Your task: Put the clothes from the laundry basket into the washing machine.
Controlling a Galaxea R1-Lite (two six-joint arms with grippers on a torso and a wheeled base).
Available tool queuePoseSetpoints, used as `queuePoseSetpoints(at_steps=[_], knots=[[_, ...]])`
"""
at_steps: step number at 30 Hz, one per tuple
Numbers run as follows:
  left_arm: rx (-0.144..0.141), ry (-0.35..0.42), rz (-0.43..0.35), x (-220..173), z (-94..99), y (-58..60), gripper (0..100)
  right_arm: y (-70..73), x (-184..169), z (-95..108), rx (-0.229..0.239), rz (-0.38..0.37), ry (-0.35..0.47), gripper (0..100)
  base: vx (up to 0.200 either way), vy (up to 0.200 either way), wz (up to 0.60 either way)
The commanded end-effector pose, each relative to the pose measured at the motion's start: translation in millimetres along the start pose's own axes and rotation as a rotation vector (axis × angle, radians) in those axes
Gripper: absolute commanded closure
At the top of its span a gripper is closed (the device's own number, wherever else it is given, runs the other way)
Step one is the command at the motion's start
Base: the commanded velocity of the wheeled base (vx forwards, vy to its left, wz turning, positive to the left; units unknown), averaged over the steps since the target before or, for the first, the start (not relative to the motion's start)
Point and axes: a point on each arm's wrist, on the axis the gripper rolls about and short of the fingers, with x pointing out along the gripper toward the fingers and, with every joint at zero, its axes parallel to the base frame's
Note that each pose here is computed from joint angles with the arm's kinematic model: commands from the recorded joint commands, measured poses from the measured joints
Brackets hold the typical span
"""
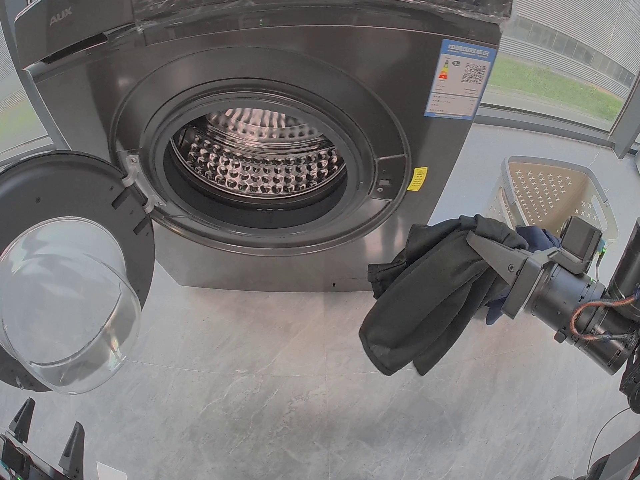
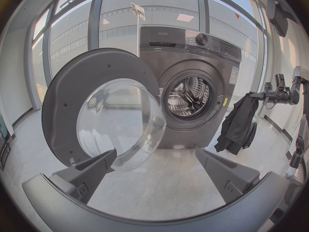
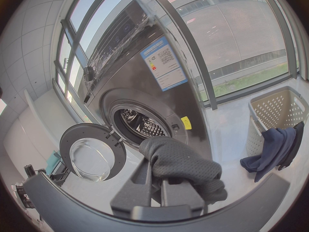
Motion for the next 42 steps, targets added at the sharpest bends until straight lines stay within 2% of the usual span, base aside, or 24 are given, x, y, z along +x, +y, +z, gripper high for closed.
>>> queuePoseSetpoints(at_steps=[1, 4, 11, 20, 35, 42], knots=[[0.000, 0.006, 0.001, 0.4, -4.7, 0.2, 0, 0.1, 0.2, -0.1, 0.000, 0.001, 0.000, 100, 0.000, 0.000, 0.00], [0.000, 0.006, 0.001, 0.4, -4.7, 0.2, 0, 0.0, 0.5, -0.5, 0.000, 0.000, 0.002, 100, 0.000, 0.000, 0.00], [0.000, 0.006, 0.001, 0.4, -4.7, 0.2, 0, -1.3, 0.6, -0.3, -0.001, -0.006, 0.001, 100, -0.200, 0.000, 0.00], [0.000, 0.006, 0.001, 0.4, -4.7, 0.2, 0, -1.3, 0.6, -0.3, 0.001, -0.006, 0.001, 100, 0.000, 0.000, 0.00], [0.000, 0.006, 0.001, 0.4, -4.7, 0.2, 0, -1.6, 0.3, -1.0, 0.003, -0.007, 0.004, 100, 0.000, 0.200, 0.00], [0.000, 0.006, 0.001, 0.4, -4.7, 0.2, 0, -2.2, 0.1, -3.2, 0.004, -0.010, 0.013, 100, 0.000, 0.000, 0.00]])
